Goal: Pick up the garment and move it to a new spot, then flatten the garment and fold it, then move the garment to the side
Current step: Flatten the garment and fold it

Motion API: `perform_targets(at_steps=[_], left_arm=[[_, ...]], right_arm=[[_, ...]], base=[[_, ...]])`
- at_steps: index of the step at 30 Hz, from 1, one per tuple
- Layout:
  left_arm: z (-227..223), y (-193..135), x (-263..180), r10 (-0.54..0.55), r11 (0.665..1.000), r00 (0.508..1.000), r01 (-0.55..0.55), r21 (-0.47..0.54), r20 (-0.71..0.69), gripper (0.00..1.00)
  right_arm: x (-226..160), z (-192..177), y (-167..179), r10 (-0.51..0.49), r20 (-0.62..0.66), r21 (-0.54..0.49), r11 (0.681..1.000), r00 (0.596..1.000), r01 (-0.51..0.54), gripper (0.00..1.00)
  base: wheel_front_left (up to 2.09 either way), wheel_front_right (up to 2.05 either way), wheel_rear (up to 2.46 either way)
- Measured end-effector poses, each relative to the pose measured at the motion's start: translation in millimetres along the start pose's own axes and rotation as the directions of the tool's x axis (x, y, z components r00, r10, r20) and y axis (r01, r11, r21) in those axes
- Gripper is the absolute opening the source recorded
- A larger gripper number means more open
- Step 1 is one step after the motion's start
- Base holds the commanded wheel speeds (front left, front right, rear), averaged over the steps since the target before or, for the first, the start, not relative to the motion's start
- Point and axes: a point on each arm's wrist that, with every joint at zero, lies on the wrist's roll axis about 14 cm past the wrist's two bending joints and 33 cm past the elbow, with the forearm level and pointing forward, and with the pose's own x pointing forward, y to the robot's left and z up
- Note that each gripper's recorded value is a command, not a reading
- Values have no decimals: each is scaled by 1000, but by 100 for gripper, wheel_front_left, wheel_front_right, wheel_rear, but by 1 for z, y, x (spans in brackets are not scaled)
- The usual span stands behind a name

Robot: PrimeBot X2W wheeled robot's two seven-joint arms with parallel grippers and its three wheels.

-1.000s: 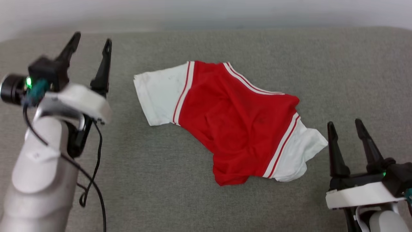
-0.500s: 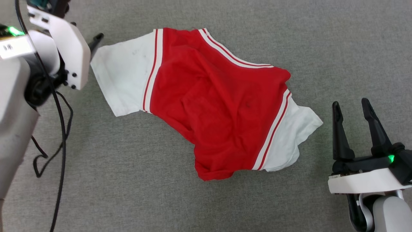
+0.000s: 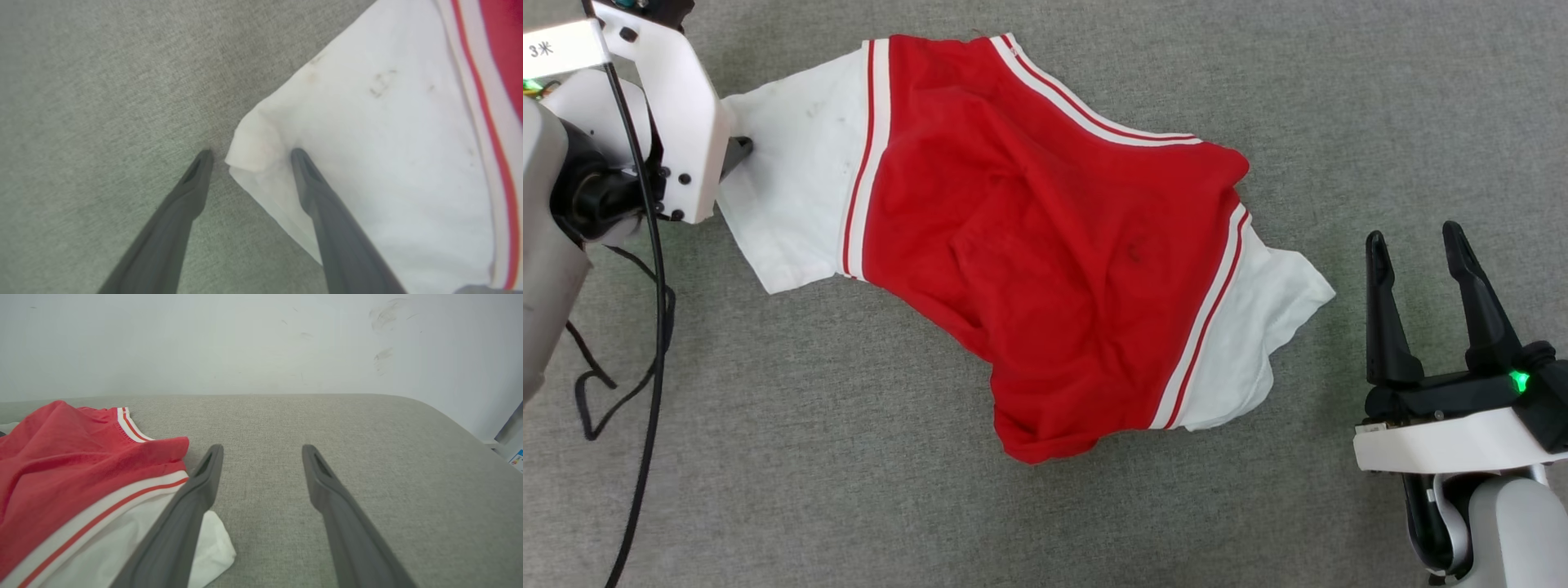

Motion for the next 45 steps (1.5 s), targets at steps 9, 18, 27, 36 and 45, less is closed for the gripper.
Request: perform_targets(at_steps=[9, 18, 27, 36, 45], left_arm=[[3, -8, -4, -18, 999, 997, 16, 31, 75, 0], [-2, -1, -56, 28, 998, 964, -40, 38, 265, 0], [-81, 24, -91, 115, 990, 972, -97, -98, 204, 0], [-113, 29, -107, 158, 977, 965, -121, -178, 209, 0], [-101, 21, -125, 163, 981, 942, -122, -152, 295, 0]], right_arm=[[0, 5, 1, 3, 15, 6, 1000, 1000, -3, 100], [-11, 21, 11, 25, 48, 26, 999, 999, -27, 100], [-15, 37, 32, 83, 92, 47, 995, 992, -87, 100], [-20, 51, 26, 75, 125, -8, 997, 989, -74, 100], [21, 89, 47, 231, 177, -214, 958, 957, -191, 100]], base=[[0, 0, 0], [0, 0, 0], [0, 0, 0], [0, 0, 0], [0, 0, 0]])
